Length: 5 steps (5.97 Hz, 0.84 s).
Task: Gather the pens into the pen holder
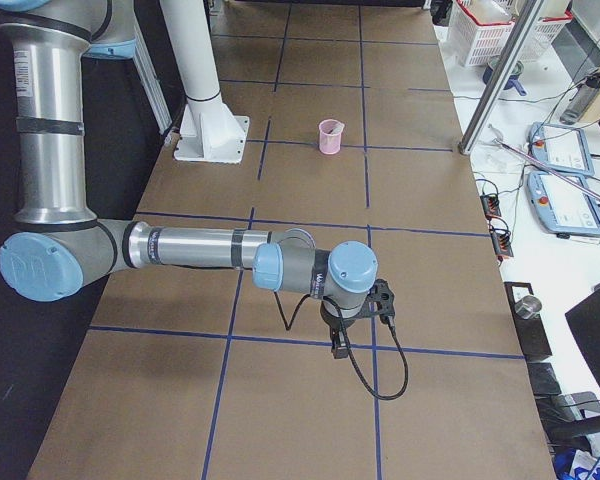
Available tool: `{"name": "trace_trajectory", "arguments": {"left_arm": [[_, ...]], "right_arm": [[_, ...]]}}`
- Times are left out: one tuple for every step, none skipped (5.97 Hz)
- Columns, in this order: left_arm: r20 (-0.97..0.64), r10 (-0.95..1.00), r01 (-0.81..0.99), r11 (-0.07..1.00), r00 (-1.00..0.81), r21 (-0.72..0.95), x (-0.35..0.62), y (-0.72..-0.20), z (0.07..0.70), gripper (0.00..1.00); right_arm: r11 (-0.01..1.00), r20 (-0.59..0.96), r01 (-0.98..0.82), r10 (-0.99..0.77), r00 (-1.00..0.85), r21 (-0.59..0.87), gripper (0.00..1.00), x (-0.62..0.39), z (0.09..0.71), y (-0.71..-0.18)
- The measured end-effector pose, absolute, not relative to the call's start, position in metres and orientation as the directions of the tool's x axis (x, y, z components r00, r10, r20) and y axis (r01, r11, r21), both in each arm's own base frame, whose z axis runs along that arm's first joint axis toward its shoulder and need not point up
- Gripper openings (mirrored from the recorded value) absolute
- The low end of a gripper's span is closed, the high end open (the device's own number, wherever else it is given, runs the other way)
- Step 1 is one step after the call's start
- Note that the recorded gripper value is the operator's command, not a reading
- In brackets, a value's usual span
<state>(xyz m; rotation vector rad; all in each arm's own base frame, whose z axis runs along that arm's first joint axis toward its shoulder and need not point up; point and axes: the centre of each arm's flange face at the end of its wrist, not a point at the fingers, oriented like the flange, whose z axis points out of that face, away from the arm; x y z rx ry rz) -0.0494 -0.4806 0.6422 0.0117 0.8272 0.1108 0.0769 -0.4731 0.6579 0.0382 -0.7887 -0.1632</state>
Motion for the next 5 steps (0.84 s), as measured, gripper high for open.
{"name": "trace_trajectory", "arguments": {"left_arm": [[-0.736, 0.099, -0.091, 0.995, 0.67, 0.051, -0.0492, -0.4804, 0.6426, 1.0], [-0.735, 0.099, -0.092, 0.995, 0.671, 0.049, -0.0493, -0.4772, 0.6447, 1.0], [-0.734, 0.101, -0.093, 0.994, 0.672, 0.051, -0.0496, -0.4733, 0.6504, 1.0], [-0.733, 0.109, -0.093, 0.994, 0.671, 0.063, -0.0495, -0.4721, 0.6517, 1.0], [-0.734, 0.114, -0.093, 0.993, 0.67, 0.07, -0.0494, -0.4722, 0.6516, 1.0]], "right_arm": [[0.988, 0.705, 0.13, -0.155, 0.692, 0.089, 1.0, 0.0767, 0.6599, -0.4721], [0.988, 0.707, 0.129, -0.151, 0.691, 0.084, 1.0, 0.0764, 0.6619, -0.4706], [0.989, 0.707, 0.128, -0.146, 0.692, 0.08, 1.0, 0.0763, 0.6632, -0.4695], [0.989, 0.706, 0.124, -0.142, 0.694, 0.077, 1.0, 0.0764, 0.6629, -0.4691], [0.989, 0.706, 0.122, -0.141, 0.694, 0.078, 1.0, 0.0763, 0.6618, -0.469]]}}
